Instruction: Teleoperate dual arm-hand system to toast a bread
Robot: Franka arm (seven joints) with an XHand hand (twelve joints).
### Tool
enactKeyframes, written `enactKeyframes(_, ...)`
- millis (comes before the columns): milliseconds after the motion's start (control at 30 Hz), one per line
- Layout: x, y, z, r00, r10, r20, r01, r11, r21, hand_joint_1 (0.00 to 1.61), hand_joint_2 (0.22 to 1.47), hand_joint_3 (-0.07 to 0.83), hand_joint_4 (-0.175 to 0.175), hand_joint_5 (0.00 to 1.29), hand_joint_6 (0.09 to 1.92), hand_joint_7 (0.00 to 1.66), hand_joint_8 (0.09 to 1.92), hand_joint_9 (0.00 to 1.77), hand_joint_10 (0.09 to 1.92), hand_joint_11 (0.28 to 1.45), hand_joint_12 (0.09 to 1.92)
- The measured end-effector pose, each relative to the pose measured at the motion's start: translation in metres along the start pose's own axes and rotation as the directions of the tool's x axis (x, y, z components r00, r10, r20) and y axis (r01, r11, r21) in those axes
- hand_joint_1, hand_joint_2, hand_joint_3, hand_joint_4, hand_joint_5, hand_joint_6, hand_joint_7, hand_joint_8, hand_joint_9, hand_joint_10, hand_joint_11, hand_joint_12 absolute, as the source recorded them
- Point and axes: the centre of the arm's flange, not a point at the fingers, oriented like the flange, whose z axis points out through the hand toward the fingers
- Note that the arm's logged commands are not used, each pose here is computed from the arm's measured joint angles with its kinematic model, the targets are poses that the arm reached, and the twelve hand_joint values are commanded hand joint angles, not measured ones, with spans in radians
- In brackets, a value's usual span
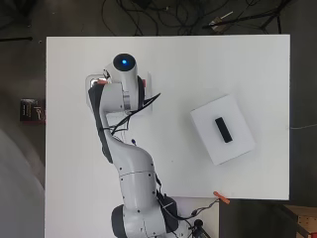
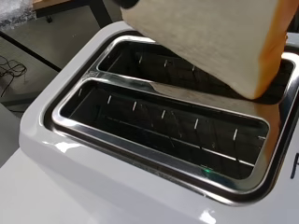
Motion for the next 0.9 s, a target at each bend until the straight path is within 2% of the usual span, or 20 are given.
enactKeyframes(100,0.002,0.003,-0.004,0.999,-0.039,-0.019,0.039,0.999,-0.024,1.24,1.15,-0.001,-0.175,0.74,1.28,1.14,0.79,1.41,0.09,0.76,0.30)
enactKeyframes(267,0.017,0.002,-0.016,0.997,-0.074,-0.003,0.073,0.991,-0.114,1.25,1.13,-0.001,-0.175,0.77,1.24,1.19,0.70,1.42,0.09,0.76,0.29)
enactKeyframes(600,0.010,0.006,0.003,1.000,-0.024,0.015,0.024,0.999,-0.025,1.25,1.13,0.001,-0.175,0.76,1.23,1.18,0.73,1.44,0.09,0.76,0.29)
enactKeyframes(633,0.009,0.004,0.006,1.000,-0.012,0.018,0.012,1.000,-0.019,1.04,1.16,0.003,-0.116,0.71,0.91,1.09,0.54,1.33,0.09,0.72,0.23)
enactKeyframes(667,0.006,0.002,0.008,1.000,0.002,0.021,-0.002,1.000,-0.010,0.72,1.11,-0.006,-0.091,0.48,0.54,0.82,0.31,1.04,0.09,0.61,0.14)
enactKeyframes(700,0.004,0.000,0.013,1.000,0.014,0.024,-0.014,1.000,0.005,0.45,0.97,-0.020,-0.085,0.27,0.29,0.48,0.16,0.67,0.09,0.50,0.09)
enactKeyframes(733,0.002,-0.002,0.019,0.999,0.024,0.032,-0.025,0.999,0.029,0.24,0.88,-0.021,-0.083,0.14,0.14,0.25,0.09,0.39,0.09,0.41,0.09)
enactKeyframes(767,0.001,-0.002,0.026,0.998,0.039,0.043,-0.041,0.998,0.055,0.12,0.84,-0.018,-0.064,0.07,0.09,0.13,0.09,0.24,0.09,0.36,0.09)
enactKeyframes(833,0.001,-0.002,0.029,0.993,0.095,0.066,-0.100,0.992,0.083,0.03,0.81,-0.009,-0.010,0.01,0.09,0.04,0.09,0.14,0.09,0.33,0.09)
enactKeyframes(900,0.005,-0.003,0.017,0.982,0.176,0.070,-0.180,0.983,0.049,0.00,0.93,0.005,0.017,0.00,0.09,0.03,0.09,0.14,0.09,0.33,0.09)
